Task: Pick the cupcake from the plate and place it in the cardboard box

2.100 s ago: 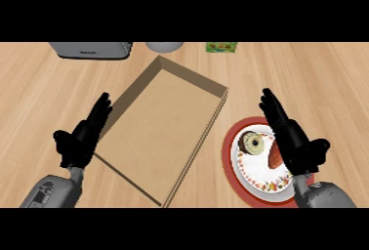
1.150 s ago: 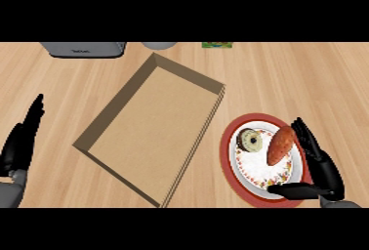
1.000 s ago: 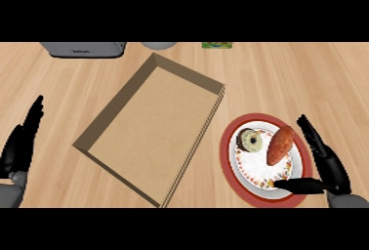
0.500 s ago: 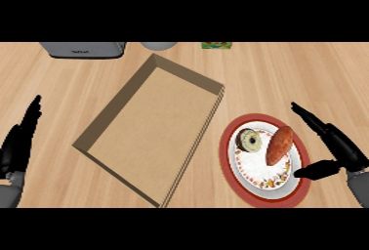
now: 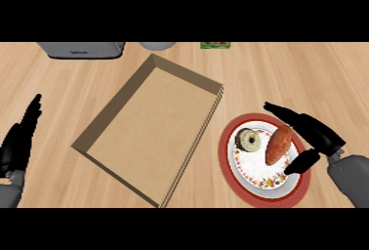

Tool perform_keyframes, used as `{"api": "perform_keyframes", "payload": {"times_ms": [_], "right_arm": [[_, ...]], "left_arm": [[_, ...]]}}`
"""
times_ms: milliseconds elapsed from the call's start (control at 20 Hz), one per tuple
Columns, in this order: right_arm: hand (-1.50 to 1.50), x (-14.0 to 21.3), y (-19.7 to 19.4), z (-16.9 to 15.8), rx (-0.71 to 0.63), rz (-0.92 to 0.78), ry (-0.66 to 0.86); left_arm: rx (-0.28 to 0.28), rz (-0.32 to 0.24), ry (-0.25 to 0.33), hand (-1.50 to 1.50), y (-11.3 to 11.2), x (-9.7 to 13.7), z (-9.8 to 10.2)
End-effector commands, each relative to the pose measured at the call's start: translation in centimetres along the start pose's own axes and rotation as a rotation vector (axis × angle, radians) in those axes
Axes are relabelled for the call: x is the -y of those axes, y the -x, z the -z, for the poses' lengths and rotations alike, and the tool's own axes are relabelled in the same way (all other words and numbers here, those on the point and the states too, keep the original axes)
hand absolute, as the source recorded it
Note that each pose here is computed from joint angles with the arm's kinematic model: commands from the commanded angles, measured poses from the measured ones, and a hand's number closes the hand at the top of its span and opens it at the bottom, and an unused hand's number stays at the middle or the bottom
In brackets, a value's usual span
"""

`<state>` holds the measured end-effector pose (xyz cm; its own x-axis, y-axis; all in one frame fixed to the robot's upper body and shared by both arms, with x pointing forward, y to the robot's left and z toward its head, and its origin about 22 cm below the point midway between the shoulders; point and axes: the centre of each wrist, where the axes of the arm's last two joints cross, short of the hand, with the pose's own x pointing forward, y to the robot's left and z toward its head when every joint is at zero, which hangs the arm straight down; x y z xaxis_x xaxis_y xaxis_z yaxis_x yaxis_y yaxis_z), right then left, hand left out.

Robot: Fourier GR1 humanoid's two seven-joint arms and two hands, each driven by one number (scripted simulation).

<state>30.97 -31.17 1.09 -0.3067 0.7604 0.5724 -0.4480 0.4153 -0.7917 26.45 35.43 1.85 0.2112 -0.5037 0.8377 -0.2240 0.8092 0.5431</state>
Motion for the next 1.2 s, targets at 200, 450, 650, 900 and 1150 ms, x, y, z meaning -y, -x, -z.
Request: {"api": "perform_keyframes", "payload": {"times_ms": [200, 450, 650, 900, 1150], "right_arm": [[-1.50, -1.2, -2.6, 3.3, -0.050, -0.057, -0.043], [-1.50, -1.6, -2.2, 4.0, -0.052, -0.058, -0.070], [-1.50, -2.3, -4.5, 2.9, -0.023, -0.037, -0.063], [-1.50, -3.2, -3.8, 3.4, 0.046, -0.019, -0.063], [-1.50, -3.1, -6.4, 3.5, 0.083, -0.019, -0.080]], "left_arm": [[0.001, -0.013, -0.008, 0.00, -0.9, 1.6, 0.4], [-0.007, 0.000, 0.009, 0.00, 0.2, -1.7, 0.4], [-0.011, -0.019, 0.006, 0.00, -0.8, 1.2, -0.4], [-0.003, 0.006, -0.020, 0.00, 0.3, 0.5, -0.2], [-0.002, 0.003, -0.009, 0.00, -0.9, 0.7, 0.9]]}}
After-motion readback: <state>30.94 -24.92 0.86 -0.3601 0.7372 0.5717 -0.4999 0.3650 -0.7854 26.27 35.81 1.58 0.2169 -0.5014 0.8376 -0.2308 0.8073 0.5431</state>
